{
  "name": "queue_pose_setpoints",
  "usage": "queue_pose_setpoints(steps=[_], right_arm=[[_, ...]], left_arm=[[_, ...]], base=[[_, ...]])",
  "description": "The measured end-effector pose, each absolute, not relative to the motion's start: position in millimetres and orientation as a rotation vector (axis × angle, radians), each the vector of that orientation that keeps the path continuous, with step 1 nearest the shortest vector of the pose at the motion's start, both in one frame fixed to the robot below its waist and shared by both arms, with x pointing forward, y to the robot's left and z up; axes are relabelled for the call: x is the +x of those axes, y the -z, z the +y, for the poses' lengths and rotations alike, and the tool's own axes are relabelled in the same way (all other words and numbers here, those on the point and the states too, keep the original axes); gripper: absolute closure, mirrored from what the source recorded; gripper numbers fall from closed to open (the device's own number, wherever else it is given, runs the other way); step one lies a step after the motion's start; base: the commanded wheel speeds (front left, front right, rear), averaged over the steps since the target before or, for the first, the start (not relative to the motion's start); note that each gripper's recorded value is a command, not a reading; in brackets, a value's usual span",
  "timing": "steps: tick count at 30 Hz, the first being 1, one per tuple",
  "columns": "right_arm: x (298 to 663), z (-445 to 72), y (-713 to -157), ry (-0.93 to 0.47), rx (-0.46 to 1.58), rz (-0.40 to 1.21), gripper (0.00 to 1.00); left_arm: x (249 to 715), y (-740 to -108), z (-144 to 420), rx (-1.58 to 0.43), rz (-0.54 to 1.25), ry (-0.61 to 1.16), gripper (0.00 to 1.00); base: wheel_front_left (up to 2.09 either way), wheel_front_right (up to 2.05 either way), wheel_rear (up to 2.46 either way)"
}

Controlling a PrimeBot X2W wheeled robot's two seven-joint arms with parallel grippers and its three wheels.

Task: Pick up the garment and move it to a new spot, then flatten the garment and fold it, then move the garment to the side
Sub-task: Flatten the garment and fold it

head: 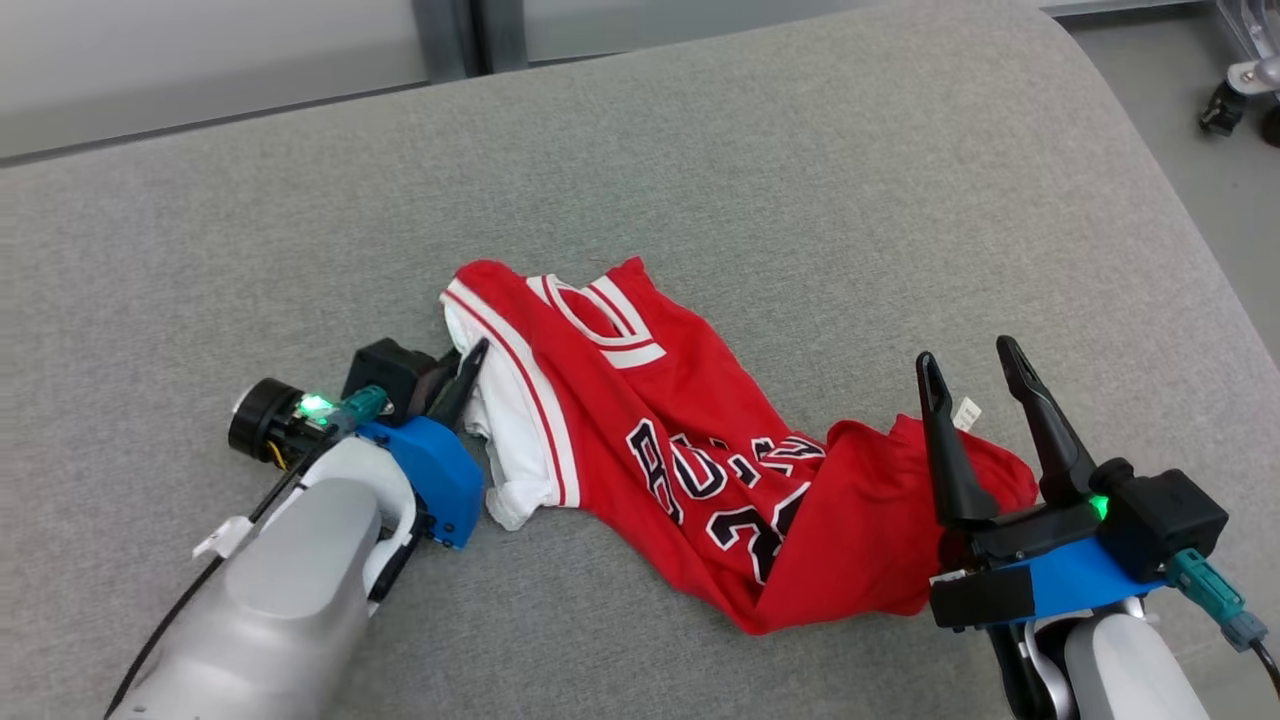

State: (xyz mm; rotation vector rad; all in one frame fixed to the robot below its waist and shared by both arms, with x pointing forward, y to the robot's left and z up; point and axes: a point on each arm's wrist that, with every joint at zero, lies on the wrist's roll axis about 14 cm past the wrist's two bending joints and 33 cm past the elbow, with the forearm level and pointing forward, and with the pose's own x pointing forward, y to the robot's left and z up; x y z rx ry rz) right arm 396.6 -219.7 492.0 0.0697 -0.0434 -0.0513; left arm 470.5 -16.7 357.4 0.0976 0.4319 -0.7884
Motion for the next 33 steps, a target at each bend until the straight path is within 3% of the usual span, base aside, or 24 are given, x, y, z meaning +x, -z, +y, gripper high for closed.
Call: queue_pose_setpoints(steps=[8,22,33], right_arm=[[397,-200,-500,-0.003,0.101,-0.07,0.0],[401,-152,-509,-0.139,0.136,-0.094,0.0],[402,-133,-507,-0.193,0.142,-0.083,0.0]], left_arm=[[478,-409,23,-0.025,0.3,0.631,1.0],[407,-419,143,-0.05,0.256,0.296,1.0],[340,-398,226,-0.074,0.322,0.016,1.0]], base=[[0.0,0.0,0.0],[0.0,0.0,0.0],[0.0,0.0,0.0]])
